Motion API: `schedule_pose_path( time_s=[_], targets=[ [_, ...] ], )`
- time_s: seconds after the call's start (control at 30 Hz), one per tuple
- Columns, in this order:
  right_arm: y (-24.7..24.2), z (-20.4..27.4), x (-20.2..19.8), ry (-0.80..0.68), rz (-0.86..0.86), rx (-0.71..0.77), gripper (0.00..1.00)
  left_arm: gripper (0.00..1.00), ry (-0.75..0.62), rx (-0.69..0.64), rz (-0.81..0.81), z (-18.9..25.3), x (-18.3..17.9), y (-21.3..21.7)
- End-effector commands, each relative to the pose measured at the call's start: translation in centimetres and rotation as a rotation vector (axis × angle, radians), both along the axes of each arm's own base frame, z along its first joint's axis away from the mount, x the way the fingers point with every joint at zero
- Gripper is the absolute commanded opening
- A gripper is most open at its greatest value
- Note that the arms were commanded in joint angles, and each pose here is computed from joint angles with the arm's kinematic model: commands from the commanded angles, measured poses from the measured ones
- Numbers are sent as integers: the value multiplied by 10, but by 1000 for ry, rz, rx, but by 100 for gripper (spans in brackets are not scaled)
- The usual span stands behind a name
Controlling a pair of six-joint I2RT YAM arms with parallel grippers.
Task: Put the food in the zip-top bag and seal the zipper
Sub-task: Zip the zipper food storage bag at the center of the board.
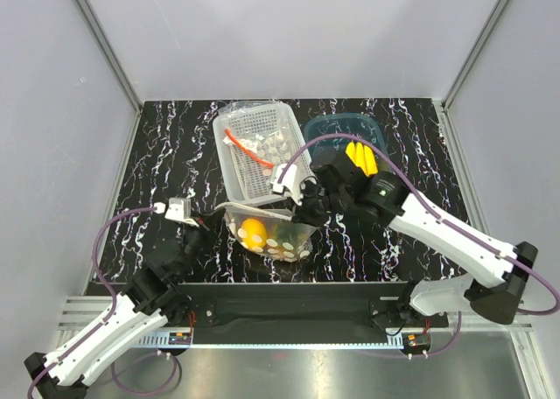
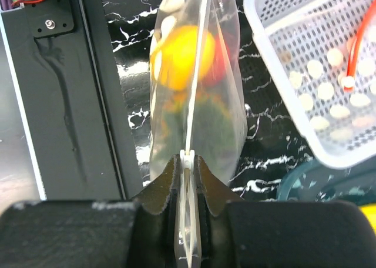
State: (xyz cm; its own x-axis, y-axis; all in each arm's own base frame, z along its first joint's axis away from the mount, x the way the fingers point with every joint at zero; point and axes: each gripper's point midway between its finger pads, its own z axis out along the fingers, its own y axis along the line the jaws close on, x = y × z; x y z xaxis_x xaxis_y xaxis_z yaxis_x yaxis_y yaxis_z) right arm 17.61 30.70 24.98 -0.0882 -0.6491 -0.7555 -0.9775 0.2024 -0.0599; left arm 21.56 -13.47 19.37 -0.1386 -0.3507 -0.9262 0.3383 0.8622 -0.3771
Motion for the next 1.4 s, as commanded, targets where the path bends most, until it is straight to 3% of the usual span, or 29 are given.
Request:
schedule_pose_path(
  time_s=[0.0, 0.17, 0.6, 0.63, 0.7, 0.77, 0.83, 0.9, 0.97, 1.03, 1.1, 1.23, 1.37],
  targets=[
    [-31, 13, -8, 1, -99, 9, 0, 0, 8, -10, 181, 6, 9, 33],
    [-48, 10, -15, 10, -146, -8, 0, 0, 1, -33, 224, 10, 8, 42],
    [-51, 11, -19, 16, -157, 29, 1, 0, -69, -6, 32, 36, 2, 9],
    [-49, 13, -18, 10, -156, 39, 11, 0, -63, 8, 23, 35, 3, 6],
    [-45, 17, -17, 3, -148, 60, 42, 0, -70, 23, -1, 44, 2, 3],
    [-37, 26, -15, -9, -135, 96, 58, 0, -64, 37, -23, 48, 2, -2],
    [-28, 29, -11, -6, -126, 110, 63, 0, -50, 43, -42, 50, 1, -6],
    [-19, 35, -5, 3, -139, 125, 68, 13, -35, 39, -46, 53, 1, -7],
    [-14, 45, 8, -29, -198, 157, 68, 40, -13, 50, -49, 56, -1, -7],
    [-11, 59, 22, -57, -276, 227, 70, 76, 9, 44, -34, 60, -2, -3],
    [-17, 67, 33, -76, -385, 275, 72, 97, 46, 33, 21, 69, -4, 10],
    [-27, 94, 48, -76, -575, 450, 81, 99, 64, 10, 95, 110, -16, 36],
    [-59, 104, 51, -36, -794, 614, 95, 99, 147, 57, 172, 120, -32, 65]
  ],
)
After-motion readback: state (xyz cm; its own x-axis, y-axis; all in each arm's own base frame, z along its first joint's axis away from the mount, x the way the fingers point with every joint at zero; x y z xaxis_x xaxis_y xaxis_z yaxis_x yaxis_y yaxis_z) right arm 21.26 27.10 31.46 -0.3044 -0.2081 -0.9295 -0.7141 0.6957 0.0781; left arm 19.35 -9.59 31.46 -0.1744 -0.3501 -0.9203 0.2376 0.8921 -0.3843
